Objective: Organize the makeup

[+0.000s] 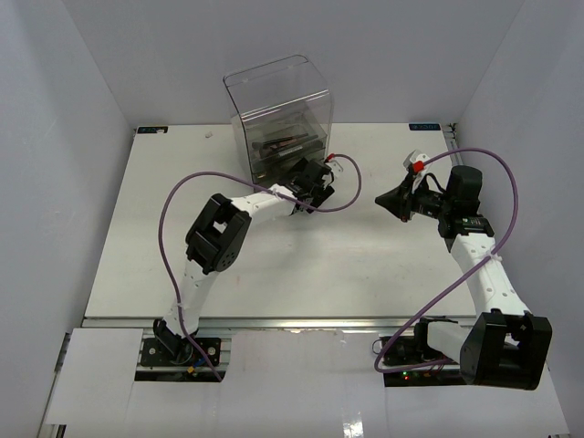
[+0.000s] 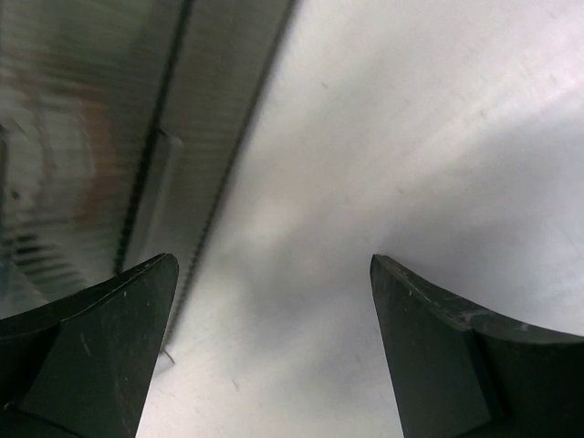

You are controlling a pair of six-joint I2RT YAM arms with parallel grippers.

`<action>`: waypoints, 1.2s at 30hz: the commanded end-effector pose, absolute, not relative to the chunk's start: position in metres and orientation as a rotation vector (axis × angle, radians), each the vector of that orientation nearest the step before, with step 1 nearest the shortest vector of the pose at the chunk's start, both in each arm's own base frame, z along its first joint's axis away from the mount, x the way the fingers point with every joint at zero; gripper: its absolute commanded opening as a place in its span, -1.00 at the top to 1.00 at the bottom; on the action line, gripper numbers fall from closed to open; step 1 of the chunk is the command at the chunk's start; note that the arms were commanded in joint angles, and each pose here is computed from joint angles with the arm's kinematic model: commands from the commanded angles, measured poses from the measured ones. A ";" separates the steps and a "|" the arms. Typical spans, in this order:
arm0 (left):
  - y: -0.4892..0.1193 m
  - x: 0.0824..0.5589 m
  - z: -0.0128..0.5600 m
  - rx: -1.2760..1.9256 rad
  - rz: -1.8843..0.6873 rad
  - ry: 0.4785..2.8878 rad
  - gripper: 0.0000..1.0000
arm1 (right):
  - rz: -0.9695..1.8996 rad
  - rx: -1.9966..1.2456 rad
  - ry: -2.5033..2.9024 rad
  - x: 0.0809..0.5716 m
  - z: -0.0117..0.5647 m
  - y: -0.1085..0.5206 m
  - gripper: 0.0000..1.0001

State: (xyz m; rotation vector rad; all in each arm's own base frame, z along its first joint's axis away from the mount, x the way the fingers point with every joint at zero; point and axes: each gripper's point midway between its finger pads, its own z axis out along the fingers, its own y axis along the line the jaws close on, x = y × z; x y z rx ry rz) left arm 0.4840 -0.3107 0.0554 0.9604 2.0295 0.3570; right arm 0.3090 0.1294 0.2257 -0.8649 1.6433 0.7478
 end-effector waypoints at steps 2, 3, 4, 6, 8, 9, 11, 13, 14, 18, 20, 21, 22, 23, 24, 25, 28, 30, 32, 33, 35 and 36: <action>-0.344 0.436 0.106 0.953 0.077 2.000 -0.96 | 0.736 -0.878 1.627 0.312 0.225 0.127 0.74; -0.347 0.422 0.122 0.936 0.006 1.992 -0.96 | 0.728 -0.879 1.630 0.313 0.225 0.126 0.61; -0.349 0.408 0.137 0.920 -0.066 1.984 -0.96 | 0.721 -0.879 1.633 0.313 0.224 0.124 0.48; -0.351 0.384 0.175 0.901 -0.222 1.939 -0.96 | 0.712 -0.877 1.639 0.313 0.224 0.122 0.10; -0.348 0.359 0.178 0.913 -0.332 1.938 -0.96 | 0.700 -0.877 1.640 0.312 0.223 0.121 -0.52; -0.341 0.343 0.194 0.901 -0.426 1.916 -0.96 | 0.685 -0.866 1.649 0.313 0.222 0.119 -0.66; -0.312 0.320 0.240 0.822 -0.613 1.835 -0.96 | 0.664 -0.836 1.673 0.314 0.221 0.115 -0.80; -0.271 0.304 0.253 0.710 -0.796 1.826 -0.96 | 0.644 -0.800 1.701 0.316 0.223 0.111 -0.80; -0.252 0.294 0.270 0.659 -0.836 1.779 -0.96 | 0.622 -0.778 1.721 0.318 0.223 0.107 -0.80; -0.200 0.255 0.302 0.532 -0.855 1.636 -0.96 | 0.503 -0.641 1.793 0.331 0.228 0.086 -0.80; -0.190 0.246 0.292 0.504 -0.826 1.650 -0.96 | 0.449 -0.539 1.823 0.335 0.232 0.074 -0.81; -0.183 0.244 0.290 0.485 -0.793 1.644 -0.96 | 0.435 -0.532 1.818 0.334 0.234 0.072 -0.81; -0.176 0.241 0.289 0.466 -0.760 1.638 -0.96 | 0.420 -0.526 1.812 0.333 0.236 0.070 -0.81; -0.168 0.240 0.285 0.441 -0.722 1.638 -0.96 | 0.403 -0.522 1.805 0.331 0.238 0.068 -0.81; -0.159 0.243 0.277 0.401 -0.667 1.657 -0.96 | 0.382 -0.525 1.790 0.328 0.238 0.066 -0.80; -0.150 0.244 0.271 0.367 -0.622 1.667 -0.96 | 0.362 -0.524 1.777 0.325 0.238 0.064 -0.80; -0.139 0.238 0.275 0.324 -0.588 1.624 -0.96 | 0.312 -0.465 1.763 0.318 0.235 0.055 -0.80; -0.137 0.236 0.279 0.316 -0.585 1.604 -0.96 | 0.292 -0.419 1.768 0.312 0.232 0.049 -0.80; -0.137 0.236 0.278 0.312 -0.584 1.608 -0.96 | 0.296 -0.410 1.762 0.308 0.231 0.045 -0.81; -0.138 0.236 0.278 0.320 -0.589 1.608 -0.96 | 0.305 -0.414 1.746 0.305 0.233 0.044 -0.80; -0.140 0.236 0.276 0.327 -0.598 1.616 -0.96 | 0.320 -0.407 1.731 0.300 0.235 0.043 -0.80; -0.141 0.236 0.276 0.330 -0.601 1.617 -0.96 | 0.323 -0.401 1.730 0.299 0.235 0.042 -0.81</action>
